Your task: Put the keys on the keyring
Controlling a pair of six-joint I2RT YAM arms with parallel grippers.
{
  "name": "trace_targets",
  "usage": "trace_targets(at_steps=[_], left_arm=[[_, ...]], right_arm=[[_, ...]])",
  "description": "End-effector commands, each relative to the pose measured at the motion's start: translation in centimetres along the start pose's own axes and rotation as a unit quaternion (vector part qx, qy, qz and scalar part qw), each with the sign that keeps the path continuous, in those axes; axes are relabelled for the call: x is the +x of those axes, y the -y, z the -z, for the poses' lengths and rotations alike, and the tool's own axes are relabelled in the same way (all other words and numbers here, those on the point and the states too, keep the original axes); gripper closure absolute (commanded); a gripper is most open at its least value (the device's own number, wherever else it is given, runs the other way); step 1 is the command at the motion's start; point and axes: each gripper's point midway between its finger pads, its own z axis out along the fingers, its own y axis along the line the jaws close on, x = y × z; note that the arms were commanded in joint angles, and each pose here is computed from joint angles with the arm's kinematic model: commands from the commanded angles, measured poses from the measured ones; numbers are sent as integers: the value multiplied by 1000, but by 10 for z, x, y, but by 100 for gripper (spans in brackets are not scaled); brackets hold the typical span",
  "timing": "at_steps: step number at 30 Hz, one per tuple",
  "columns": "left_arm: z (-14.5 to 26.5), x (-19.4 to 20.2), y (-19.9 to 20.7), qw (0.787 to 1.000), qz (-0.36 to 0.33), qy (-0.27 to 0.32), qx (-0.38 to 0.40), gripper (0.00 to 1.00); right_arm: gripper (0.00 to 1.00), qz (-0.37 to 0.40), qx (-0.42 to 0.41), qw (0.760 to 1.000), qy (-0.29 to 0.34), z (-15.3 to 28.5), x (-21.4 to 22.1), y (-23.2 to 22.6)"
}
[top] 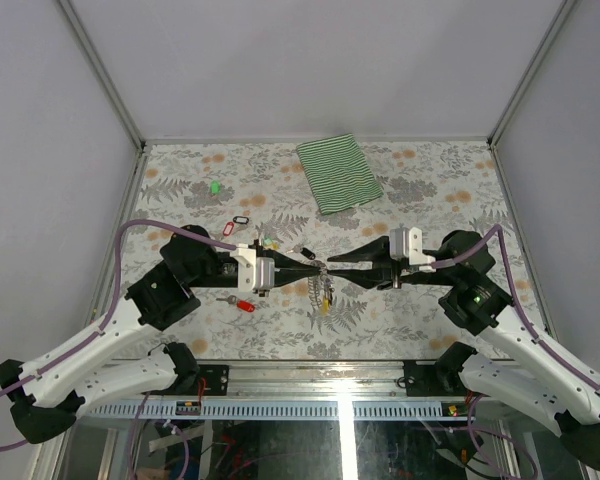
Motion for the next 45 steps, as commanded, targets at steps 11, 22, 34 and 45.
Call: trace_targets(at_steps=[11,22,34,45], left_arm=[[-1,-22,-9,1000,-17,23,-7,100],[-2,-22,-9,1000,-14,22,-6,100],[-1,-26,-8,999,-16,28,-3,100],[0,-26,-7,1000,-13,28,-2,100]], right_arm=[[70,41,-32,997,51,-3,-39,-10],[83,37,-38,997,47,-6,-35,-11],[77,40,-36,998,34,-6,-27,-11],[87,39,-26,999,27,-5,-24,-8]])
